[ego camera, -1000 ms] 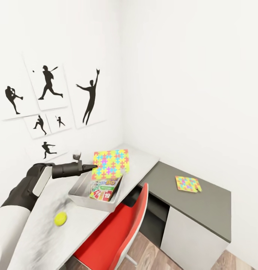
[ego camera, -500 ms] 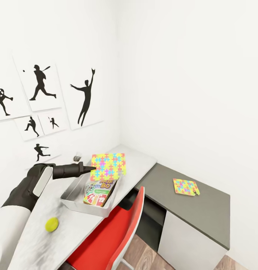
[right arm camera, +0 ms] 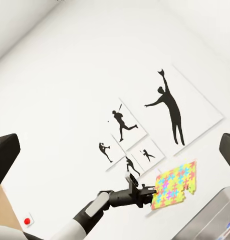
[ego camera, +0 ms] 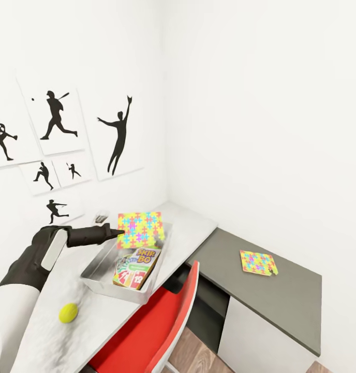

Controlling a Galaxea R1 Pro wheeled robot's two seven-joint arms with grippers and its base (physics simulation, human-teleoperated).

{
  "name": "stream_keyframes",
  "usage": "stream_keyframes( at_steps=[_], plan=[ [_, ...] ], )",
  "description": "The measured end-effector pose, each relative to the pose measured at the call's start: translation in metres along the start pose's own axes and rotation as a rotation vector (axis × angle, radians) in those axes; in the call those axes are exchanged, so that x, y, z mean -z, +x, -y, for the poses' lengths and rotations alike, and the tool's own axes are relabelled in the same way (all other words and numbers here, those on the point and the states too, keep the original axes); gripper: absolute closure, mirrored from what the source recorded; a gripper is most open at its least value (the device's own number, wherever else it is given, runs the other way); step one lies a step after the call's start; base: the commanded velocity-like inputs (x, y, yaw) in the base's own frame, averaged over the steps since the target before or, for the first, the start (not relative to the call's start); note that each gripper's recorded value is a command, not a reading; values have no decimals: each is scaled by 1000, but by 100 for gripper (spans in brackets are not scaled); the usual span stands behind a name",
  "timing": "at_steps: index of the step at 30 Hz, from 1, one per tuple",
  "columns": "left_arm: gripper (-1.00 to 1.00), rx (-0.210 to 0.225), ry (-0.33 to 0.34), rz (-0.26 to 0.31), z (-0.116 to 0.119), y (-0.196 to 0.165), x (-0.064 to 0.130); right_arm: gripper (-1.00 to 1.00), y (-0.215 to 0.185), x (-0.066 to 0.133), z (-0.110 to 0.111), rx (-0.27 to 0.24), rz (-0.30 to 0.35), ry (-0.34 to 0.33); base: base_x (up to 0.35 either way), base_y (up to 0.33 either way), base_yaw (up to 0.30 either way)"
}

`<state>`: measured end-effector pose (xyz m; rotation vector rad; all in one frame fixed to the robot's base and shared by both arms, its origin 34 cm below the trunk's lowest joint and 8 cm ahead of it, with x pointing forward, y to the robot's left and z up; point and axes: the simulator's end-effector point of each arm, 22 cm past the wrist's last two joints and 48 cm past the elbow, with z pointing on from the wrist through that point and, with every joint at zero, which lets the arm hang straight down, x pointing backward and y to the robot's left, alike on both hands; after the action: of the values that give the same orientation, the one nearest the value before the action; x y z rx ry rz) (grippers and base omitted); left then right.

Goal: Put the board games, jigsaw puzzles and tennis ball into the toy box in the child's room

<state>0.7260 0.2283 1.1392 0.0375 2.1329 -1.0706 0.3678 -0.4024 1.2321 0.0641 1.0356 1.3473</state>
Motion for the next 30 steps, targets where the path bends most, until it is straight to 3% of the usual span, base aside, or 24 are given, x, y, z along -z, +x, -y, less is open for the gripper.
stream_keyframes(
  at_steps=[9, 16, 30],
  plan=[
    [100, 13, -52, 13, -13, -3, 3, -100, 0, 0, 0, 1, 0, 1, 7, 3, 0],
    [100, 14, -138, 13, -32, -3, 5, -100, 0, 0, 0, 1, 0, 2, 64, 0, 1],
    [100, 15, -152, 10, -35, -2, 4, -100, 1, 0, 1, 2, -6, 5, 68, 0, 67]
  ],
)
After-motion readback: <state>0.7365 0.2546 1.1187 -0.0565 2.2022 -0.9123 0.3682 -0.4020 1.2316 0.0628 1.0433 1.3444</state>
